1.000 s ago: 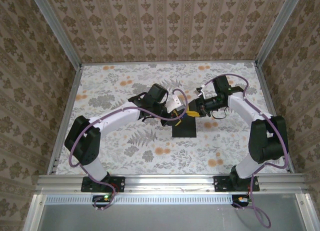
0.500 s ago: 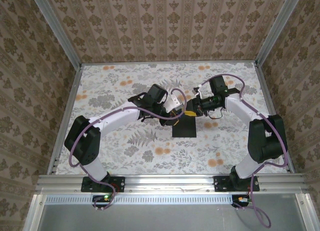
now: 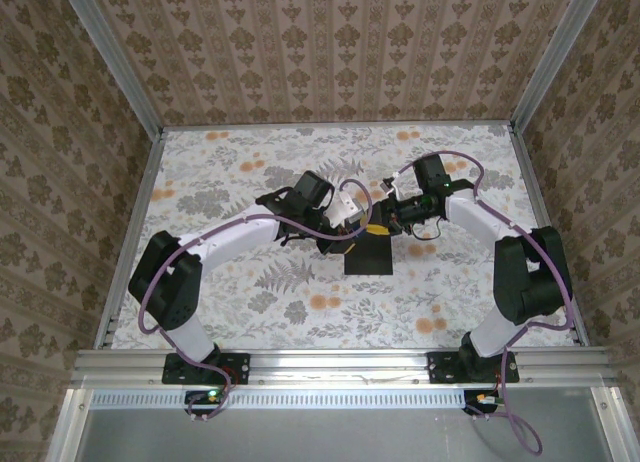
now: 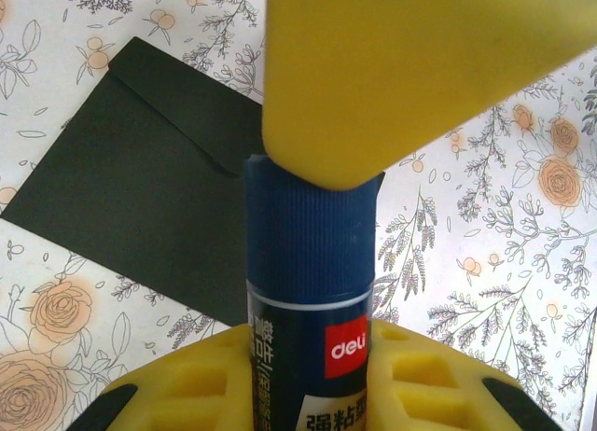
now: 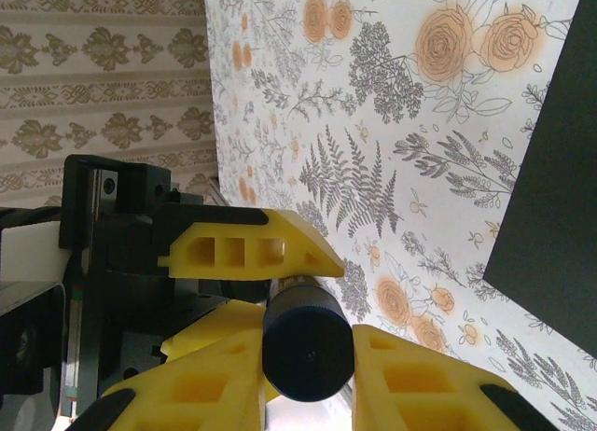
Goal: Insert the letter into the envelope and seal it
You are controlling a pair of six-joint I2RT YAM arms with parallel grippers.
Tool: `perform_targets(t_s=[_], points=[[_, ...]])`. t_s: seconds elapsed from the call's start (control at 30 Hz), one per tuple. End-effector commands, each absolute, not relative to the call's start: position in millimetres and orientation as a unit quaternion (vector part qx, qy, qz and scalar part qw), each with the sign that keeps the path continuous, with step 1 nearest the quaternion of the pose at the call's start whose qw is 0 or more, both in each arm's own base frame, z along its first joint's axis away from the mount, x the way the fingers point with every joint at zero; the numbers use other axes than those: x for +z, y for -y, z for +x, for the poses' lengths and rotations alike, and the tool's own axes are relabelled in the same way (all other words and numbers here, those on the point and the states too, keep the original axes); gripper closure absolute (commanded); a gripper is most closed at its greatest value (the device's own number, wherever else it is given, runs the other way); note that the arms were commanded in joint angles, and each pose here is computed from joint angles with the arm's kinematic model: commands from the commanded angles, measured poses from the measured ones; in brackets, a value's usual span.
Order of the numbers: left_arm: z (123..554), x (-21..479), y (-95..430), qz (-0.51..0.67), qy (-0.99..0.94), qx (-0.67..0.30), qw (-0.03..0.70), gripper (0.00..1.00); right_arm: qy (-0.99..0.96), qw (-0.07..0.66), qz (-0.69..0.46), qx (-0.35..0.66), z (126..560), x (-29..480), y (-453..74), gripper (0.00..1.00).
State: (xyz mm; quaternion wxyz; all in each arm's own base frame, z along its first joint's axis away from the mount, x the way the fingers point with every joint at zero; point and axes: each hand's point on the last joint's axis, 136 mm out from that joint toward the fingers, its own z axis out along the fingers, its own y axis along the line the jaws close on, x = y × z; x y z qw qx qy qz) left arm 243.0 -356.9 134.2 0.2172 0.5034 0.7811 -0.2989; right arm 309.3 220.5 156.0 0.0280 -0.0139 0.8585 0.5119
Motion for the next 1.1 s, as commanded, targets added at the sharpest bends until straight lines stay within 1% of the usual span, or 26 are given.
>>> perform_targets(t_s=[0.0,0.3,0.53,0.87,1.0,1.07], points=[[256.1,173.0,378.4,0.506,-0.737,-0.335,0.297,1.00,-0.844,-0.014,-0.032,0.535,290.1,166.2,-234.6,0.74],[249.6,158.2,368.1,0.509,-0.744,-0.335,0.275,1.00,-0.846,-0.004,-0.030,0.532,299.0,173.3,-225.5,0.74],[249.5,151.1,363.5,0.505,-0.750,-0.334,0.266,1.00,-0.849,0.003,-0.026,0.528,304.9,176.0,-217.7,0.62],[252.4,139.9,355.4,0.488,-0.767,-0.329,0.256,1.00,-0.853,0.033,-0.014,0.521,315.5,191.6,-194.4,0.61],[260.2,140.5,349.0,0.461,-0.787,-0.320,0.255,1.00,-0.858,0.050,-0.006,0.512,319.2,196.0,-182.1,0.60],[266.3,140.8,343.5,0.441,-0.805,-0.302,0.257,1.00,-0.862,0.059,-0.003,0.504,321.1,196.8,-176.6,0.58]])
